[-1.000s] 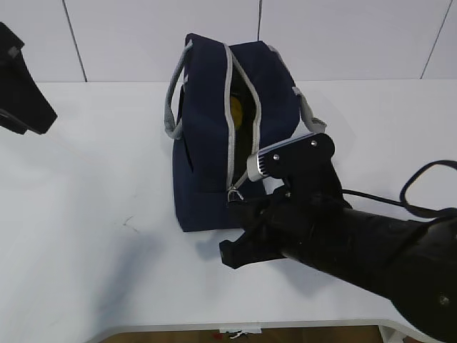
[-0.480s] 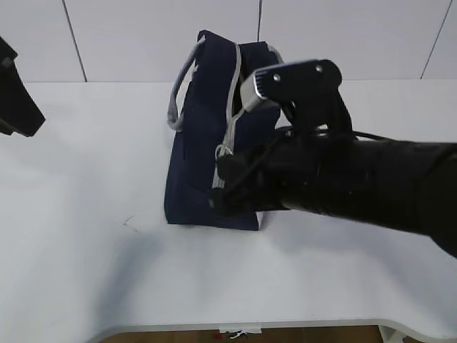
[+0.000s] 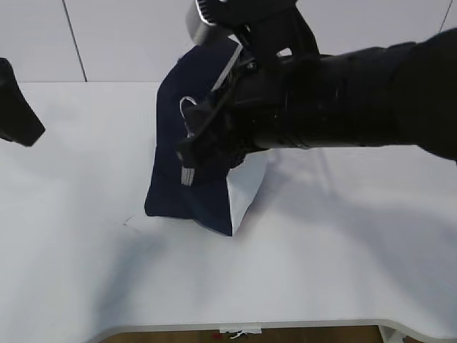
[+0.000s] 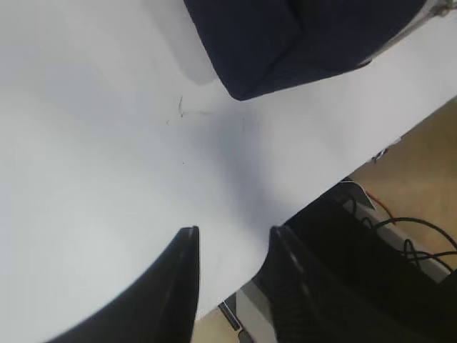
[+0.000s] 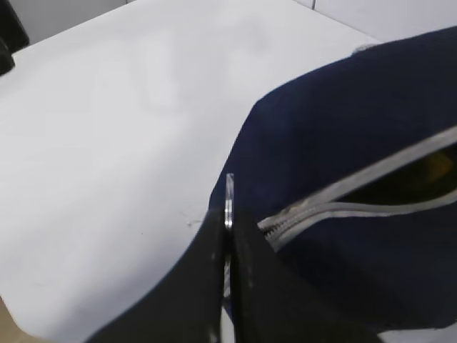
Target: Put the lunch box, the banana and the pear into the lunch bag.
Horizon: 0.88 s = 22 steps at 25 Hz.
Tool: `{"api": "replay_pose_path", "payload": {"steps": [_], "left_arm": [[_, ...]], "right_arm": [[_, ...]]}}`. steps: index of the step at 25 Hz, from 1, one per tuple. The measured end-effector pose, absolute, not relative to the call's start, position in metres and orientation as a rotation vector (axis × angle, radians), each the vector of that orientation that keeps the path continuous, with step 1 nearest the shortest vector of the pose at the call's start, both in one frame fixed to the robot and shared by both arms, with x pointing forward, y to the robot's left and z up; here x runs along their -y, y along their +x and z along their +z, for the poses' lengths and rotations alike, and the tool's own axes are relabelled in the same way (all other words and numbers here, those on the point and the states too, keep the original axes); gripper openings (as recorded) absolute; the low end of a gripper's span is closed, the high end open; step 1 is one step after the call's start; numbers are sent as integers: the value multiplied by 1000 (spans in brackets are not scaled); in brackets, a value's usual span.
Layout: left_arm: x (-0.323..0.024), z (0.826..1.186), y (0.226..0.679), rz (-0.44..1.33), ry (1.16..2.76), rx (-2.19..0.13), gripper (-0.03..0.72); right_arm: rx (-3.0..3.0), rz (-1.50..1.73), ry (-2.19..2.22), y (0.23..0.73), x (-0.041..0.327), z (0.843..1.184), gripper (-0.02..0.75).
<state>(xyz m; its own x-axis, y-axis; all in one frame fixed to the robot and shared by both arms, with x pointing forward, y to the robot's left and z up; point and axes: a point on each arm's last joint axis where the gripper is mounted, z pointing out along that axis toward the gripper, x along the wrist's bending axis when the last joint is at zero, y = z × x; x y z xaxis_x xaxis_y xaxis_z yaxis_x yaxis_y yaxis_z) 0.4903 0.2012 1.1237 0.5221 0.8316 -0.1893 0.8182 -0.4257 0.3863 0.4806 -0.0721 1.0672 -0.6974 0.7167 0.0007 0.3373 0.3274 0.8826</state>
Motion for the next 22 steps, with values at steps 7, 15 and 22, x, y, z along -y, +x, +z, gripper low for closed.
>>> {"api": "replay_pose_path", "payload": {"steps": [7, 15, 22], "left_arm": [[-194, 1083, 490, 20, 2325, -1198, 247], [-180, 1055, 497, 58, 2175, -1026, 296], [-168, 1028, 521, 41, 2130, -969, 353]], "right_arm": [[-2228, 1311, 910, 482, 69, 1073, 13], [-2231, 1309, 909, 482, 69, 1072, 13], [-2144, 1364, 854, 486, 68, 1080, 13]]}}
